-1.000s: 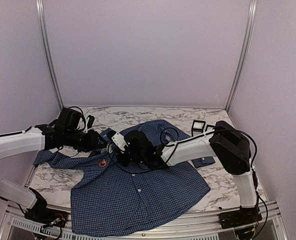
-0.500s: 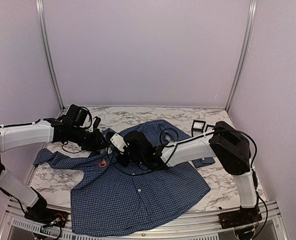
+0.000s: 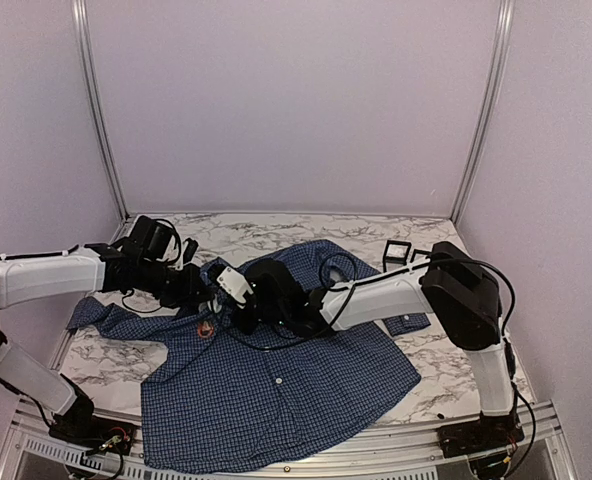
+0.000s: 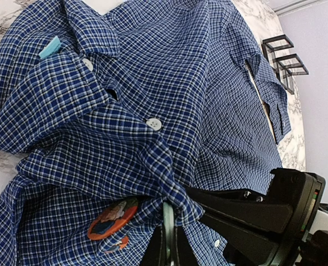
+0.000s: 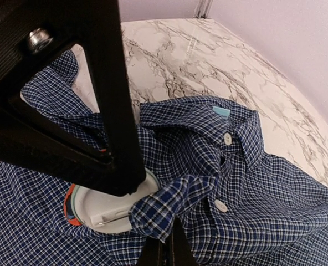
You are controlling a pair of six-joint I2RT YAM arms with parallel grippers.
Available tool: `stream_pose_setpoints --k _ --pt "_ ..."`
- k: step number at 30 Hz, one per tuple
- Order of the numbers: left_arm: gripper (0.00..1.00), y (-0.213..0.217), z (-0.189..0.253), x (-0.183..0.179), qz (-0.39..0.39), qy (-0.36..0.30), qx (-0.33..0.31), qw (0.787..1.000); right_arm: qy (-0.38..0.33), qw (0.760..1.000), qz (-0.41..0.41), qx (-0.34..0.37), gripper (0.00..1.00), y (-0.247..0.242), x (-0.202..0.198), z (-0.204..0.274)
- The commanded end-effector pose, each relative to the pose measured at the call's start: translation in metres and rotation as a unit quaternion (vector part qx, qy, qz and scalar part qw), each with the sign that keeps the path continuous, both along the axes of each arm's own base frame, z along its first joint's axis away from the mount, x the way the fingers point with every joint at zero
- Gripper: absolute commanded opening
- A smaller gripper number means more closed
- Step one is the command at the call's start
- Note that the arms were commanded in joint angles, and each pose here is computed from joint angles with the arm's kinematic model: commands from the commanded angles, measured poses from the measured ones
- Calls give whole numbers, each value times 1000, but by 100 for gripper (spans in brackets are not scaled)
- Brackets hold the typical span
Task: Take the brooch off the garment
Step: Pass from the right arm to the left
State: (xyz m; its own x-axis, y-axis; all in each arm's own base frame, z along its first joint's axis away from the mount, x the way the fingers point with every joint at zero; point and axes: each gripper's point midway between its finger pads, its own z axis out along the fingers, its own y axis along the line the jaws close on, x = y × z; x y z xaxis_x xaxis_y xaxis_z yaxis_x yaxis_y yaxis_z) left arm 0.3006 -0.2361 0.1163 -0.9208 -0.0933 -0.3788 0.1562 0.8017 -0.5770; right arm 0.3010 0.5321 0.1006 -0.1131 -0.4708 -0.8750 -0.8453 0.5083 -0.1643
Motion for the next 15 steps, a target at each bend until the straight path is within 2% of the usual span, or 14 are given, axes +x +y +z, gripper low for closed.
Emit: stream_pose_setpoints --k 1,8,15 --pt "0 13 13 5 45 -59 -16 997 27 999 32 33 0 17 -12 27" --pt "0 22 35 7 97 -142 -70 983 68 995 58 49 0 23 -17 29" --pt "0 22 42 5 118 -186 -113 969 115 987 85 69 1 24 -22 30"
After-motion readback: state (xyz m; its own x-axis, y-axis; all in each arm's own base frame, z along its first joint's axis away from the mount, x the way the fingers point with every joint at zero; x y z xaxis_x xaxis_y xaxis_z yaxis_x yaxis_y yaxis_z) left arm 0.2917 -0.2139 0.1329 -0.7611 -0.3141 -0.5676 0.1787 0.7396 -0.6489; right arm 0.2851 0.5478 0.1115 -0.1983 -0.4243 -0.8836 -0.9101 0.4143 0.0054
